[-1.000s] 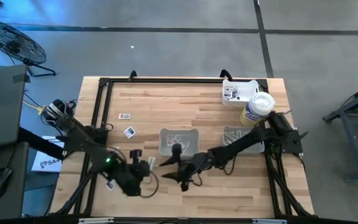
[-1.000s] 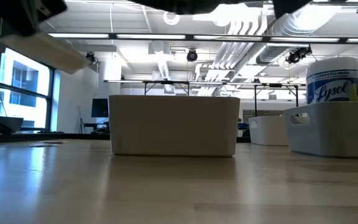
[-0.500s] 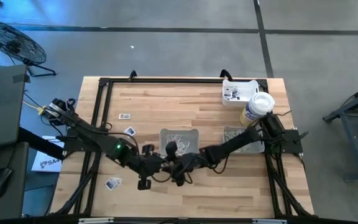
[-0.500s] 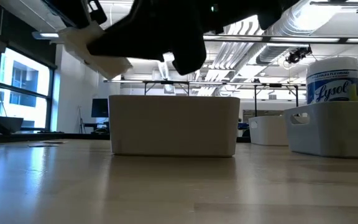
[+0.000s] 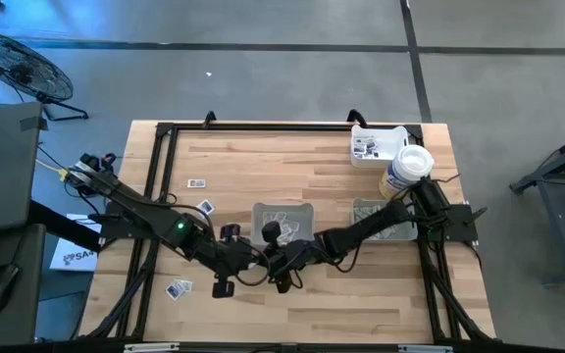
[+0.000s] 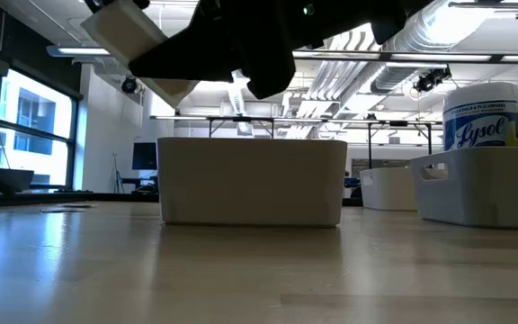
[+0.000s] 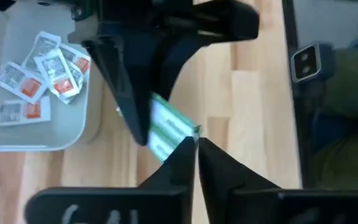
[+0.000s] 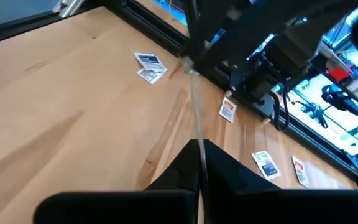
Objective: Pick & Place First Aid Supplies
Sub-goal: Put the green pad into the right gray bin
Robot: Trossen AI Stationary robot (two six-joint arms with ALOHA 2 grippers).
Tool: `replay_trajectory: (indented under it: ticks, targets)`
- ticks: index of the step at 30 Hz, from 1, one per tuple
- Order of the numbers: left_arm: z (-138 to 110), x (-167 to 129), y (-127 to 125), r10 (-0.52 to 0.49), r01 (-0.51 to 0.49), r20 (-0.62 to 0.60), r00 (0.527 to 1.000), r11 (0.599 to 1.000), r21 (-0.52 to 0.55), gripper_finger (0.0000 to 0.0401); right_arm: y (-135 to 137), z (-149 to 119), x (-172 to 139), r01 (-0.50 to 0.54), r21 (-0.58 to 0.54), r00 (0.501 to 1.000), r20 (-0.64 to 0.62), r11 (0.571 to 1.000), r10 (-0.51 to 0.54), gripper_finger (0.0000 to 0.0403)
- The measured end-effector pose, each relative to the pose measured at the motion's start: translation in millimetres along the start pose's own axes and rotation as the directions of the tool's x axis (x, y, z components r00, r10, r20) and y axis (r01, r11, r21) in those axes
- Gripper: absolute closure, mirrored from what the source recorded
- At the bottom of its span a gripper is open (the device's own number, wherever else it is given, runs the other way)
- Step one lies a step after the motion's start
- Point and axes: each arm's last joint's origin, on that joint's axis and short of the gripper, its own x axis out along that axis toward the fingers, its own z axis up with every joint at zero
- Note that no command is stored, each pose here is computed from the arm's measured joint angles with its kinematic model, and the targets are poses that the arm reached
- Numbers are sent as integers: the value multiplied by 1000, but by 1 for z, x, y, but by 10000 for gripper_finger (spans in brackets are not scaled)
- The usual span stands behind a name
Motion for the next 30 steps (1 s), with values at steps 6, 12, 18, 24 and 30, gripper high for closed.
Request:
replay_trajectory:
  ticks: [6,12,18,24,30]
  targets:
    - [1,-26,4,67,-81,-119,991,990,-119,319,4,-4,-7,24,0,990,-137,1000,-24,400]
    - [-18,-67,-3,310,-326,-161,937,942,-80,294,-3,-1,-59,112,5,857,-506,994,-94,401]
    - [-35,-68,-4,492,-494,-43,870,866,-74,294,-18,-6,-138,271,44,571,-812,962,-123,401]
    - [-47,-54,3,566,-566,-30,824,817,-113,294,-32,-8,-204,539,147,350,-935,830,-62,400]
    - [-58,-43,8,604,-605,-46,795,785,-134,294,-22,-49,-235,583,190,267,-963,790,34,401]
